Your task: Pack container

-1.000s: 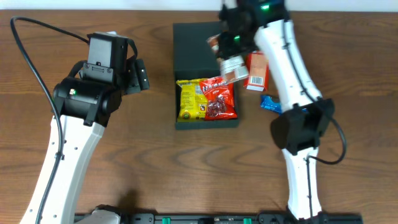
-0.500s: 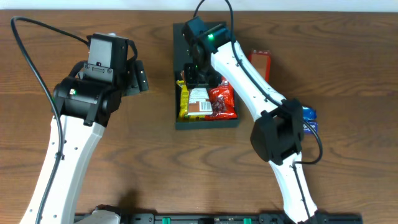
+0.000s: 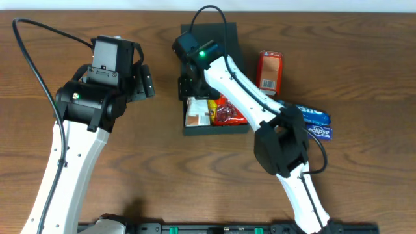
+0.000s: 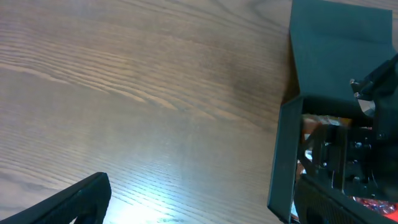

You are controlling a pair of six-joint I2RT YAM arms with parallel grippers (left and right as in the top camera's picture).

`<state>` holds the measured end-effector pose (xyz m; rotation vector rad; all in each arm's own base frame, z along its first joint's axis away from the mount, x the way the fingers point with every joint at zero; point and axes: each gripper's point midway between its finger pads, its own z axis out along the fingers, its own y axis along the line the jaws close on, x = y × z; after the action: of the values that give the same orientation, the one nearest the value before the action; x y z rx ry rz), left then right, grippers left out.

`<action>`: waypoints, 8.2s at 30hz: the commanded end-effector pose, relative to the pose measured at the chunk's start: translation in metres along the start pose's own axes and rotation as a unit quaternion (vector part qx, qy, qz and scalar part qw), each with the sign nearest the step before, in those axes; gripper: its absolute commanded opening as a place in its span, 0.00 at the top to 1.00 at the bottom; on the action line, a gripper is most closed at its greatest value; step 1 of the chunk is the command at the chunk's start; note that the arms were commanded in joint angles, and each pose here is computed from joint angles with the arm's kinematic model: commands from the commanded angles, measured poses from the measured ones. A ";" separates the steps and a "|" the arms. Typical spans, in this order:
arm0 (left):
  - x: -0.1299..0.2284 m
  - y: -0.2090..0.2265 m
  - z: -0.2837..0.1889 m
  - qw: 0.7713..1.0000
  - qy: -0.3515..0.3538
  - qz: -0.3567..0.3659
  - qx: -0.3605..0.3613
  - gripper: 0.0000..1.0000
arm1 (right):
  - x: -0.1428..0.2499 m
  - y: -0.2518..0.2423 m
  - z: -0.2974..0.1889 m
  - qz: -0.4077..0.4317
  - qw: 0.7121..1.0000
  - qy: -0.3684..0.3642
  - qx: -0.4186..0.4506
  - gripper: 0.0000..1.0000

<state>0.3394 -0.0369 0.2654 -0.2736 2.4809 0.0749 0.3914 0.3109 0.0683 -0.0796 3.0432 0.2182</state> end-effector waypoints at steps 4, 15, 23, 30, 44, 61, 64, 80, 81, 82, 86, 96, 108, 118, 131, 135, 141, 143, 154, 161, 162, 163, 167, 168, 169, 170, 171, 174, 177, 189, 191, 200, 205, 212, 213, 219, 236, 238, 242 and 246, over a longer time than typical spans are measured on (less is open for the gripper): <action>-0.007 0.003 -0.004 1.000 -0.009 0.004 -0.007 0.05 | -0.009 -0.006 -0.011 0.001 1.000 -0.014 0.009 0.12; -0.007 0.003 -0.004 1.000 -0.010 0.004 -0.007 0.05 | -0.039 -0.017 -0.123 -0.079 0.991 -0.098 -0.039 0.98; -0.008 0.002 -0.004 1.000 -0.013 -0.007 -0.005 0.05 | -0.005 -0.001 -0.092 -0.194 0.966 0.010 -0.173 0.99; -0.008 0.002 -0.004 1.000 -0.013 -0.007 -0.005 0.05 | 0.020 0.001 -0.036 -0.189 0.955 0.069 -0.216 0.98; -0.008 0.002 -0.004 1.000 -0.013 -0.009 -0.005 0.05 | 0.028 0.005 0.008 -0.201 0.951 0.061 -0.227 0.99; -0.008 0.003 -0.004 1.000 -0.012 -0.010 -0.006 0.05 | -0.018 0.005 -0.067 -0.219 0.951 -0.046 -0.215 0.98; -0.008 0.002 -0.004 1.000 -0.012 -0.010 -0.005 0.05 | -0.053 -0.031 -0.117 -0.202 0.959 -0.130 -0.148 0.91; -0.009 0.001 -0.004 1.000 -0.014 -0.021 -0.003 0.05 | -0.112 -0.234 -0.053 0.001 0.991 -0.116 0.064 0.09; -0.009 0.002 -0.004 1.000 -0.014 -0.020 -0.003 0.05 | -0.112 -0.238 -0.041 0.003 0.992 -0.106 0.072 0.09; -0.009 0.002 -0.004 1.000 -0.014 -0.020 -0.003 0.05 | -0.110 -0.241 -0.032 0.005 0.992 -0.098 0.077 0.08; -0.009 0.002 -0.004 1.000 -0.014 -0.021 -0.003 0.05 | -0.106 -0.249 -0.009 0.049 0.992 -0.079 0.089 0.01; -0.009 0.002 -0.004 1.000 -0.014 -0.020 -0.003 0.04 | -0.096 -0.255 0.024 0.103 0.989 -0.046 0.094 0.01; -0.009 0.002 -0.004 1.000 -0.014 -0.020 -0.003 0.05 | -0.091 -0.257 0.042 0.113 0.989 -0.029 0.090 0.04; -0.009 0.002 -0.004 1.000 -0.014 -0.020 -0.003 0.05 | -0.091 -0.255 0.042 0.112 0.989 -0.029 0.087 0.29; -0.009 0.001 -0.004 1.000 -0.015 -0.021 -0.003 0.05 | -0.117 -0.239 -0.040 0.091 0.991 -0.066 0.077 0.34; -0.010 0.001 -0.004 1.000 -0.015 -0.021 -0.002 0.05 | -0.111 -0.212 -0.083 0.067 0.994 -0.069 0.048 0.37; -0.010 0.001 -0.004 1.000 -0.016 -0.020 -0.002 0.04 | -0.085 -0.170 -0.098 0.002 0.999 -0.038 0.035 0.35; -0.010 0.001 -0.004 1.000 -0.016 -0.020 -0.002 0.05 | -0.076 -0.153 -0.097 -0.022 0.999 -0.027 0.034 0.37; -0.009 0.001 -0.004 1.000 -0.015 -0.018 -0.003 0.05 | -0.038 -0.138 -0.128 -0.045 0.999 -0.002 0.030 0.40; -0.012 0.001 -0.004 1.000 -0.020 0.007 -0.003 0.05 | 0.008 -0.159 -0.129 -0.050 0.995 0.041 0.079 0.40; -0.014 0.000 -0.004 1.000 -0.024 0.006 -0.002 0.05 | 0.008 -0.158 -0.128 -0.051 0.995 0.031 0.076 0.39; -0.016 0.000 -0.004 1.000 -0.029 0.005 0.000 0.05 | 0.007 -0.155 -0.126 -0.056 0.996 0.021 0.073 0.38; -0.020 -0.002 -0.004 0.999 -0.036 0.008 0.003 0.05 | -0.004 -0.121 -0.105 -0.049 0.997 -0.018 0.059 0.36; -0.020 -0.002 -0.005 0.999 -0.036 0.008 0.003 0.05 | -0.007 -0.116 -0.100 -0.050 0.997 -0.025 0.055 0.36; -0.019 -0.002 -0.005 0.999 -0.035 0.008 0.003 0.04 | -0.008 -0.108 -0.093 -0.050 0.997 -0.034 0.051 0.35; -0.018 -0.002 -0.004 0.999 -0.033 0.009 0.002 0.05 | -0.009 -0.099 -0.084 -0.049 0.997 -0.041 0.046 0.35; -0.018 -0.001 -0.004 0.999 -0.032 0.009 0.002 0.05 | -0.009 -0.093 -0.077 -0.046 0.997 -0.045 0.043 0.35; -0.017 -0.001 -0.004 1.000 -0.030 0.010 0.001 0.05 | -0.006 -0.097 -0.062 -0.021 0.997 -0.046 0.060 0.34; -0.016 -0.001 -0.004 1.000 -0.029 0.010 0.001 0.05 | 0.005 -0.104 -0.040 0.012 0.997 -0.031 0.068 0.35; -0.015 0.000 -0.004 1.000 -0.026 0.011 0.000 0.05 | 0.011 -0.119 -0.007 0.049 0.994 -0.036 0.087 0.36; -0.015 0.000 -0.004 1.000 -0.026 0.011 -0.001 0.05 | 0.013 -0.120 -0.005 0.048 0.994 -0.033 0.091 0.27; -0.015 0.000 -0.004 1.000 -0.026 0.011 -0.001 0.05 | 0.001 -0.113 -0.034 0.040 0.994 -0.060 0.078 0.07; -0.015 0.000 -0.004 1.000 -0.026 0.011 -0.001 0.05 | -0.021 -0.096 -0.097 0.019 0.990 -0.131 0.042 0.04; -0.015 0.000 -0.004 1.000 -0.026 0.011 -0.001 0.05 | -0.026 -0.096 -0.141 0.010 0.984 -0.178 0.023 0.65; -0.015 0.000 -0.004 1.000 -0.026 0.011 -0.001 0.05 | -0.025 -0.097 -0.139 0.006 0.984 -0.174 0.025 0.83; -0.015 0.000 -0.004 1.000 -0.026 0.011 -0.001 0.05 | -0.013 -0.095 -0.096 -0.028 0.993 -0.112 -0.003 0.99; -0.015 0.000 -0.004 1.000 -0.027 0.010 0.000 0.05 | -0.003 -0.107 -0.005 -0.057 0.967 -0.061 -0.240 0.98; -0.015 0.000 -0.004 1.000 -0.027 0.010 0.000 0.05 | -0.005 -0.107 -0.004 -0.057 0.967 -0.063 -0.240 0.99; -0.015 0.000 -0.004 1.000 -0.026 0.011 0.000 0.05 | -0.021 -0.110 -0.020 -0.055 0.964 -0.084 -0.245 0.98; -0.015 0.000 -0.004 1.000 -0.026 0.011 -0.001 0.05 | -0.035 -0.108 -0.049 -0.072 0.960 -0.109 -0.247 0.98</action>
<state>0.3462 -0.0373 0.2702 -0.2513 2.4498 0.0784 0.4139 0.2039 0.0884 -0.2452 2.7311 0.9295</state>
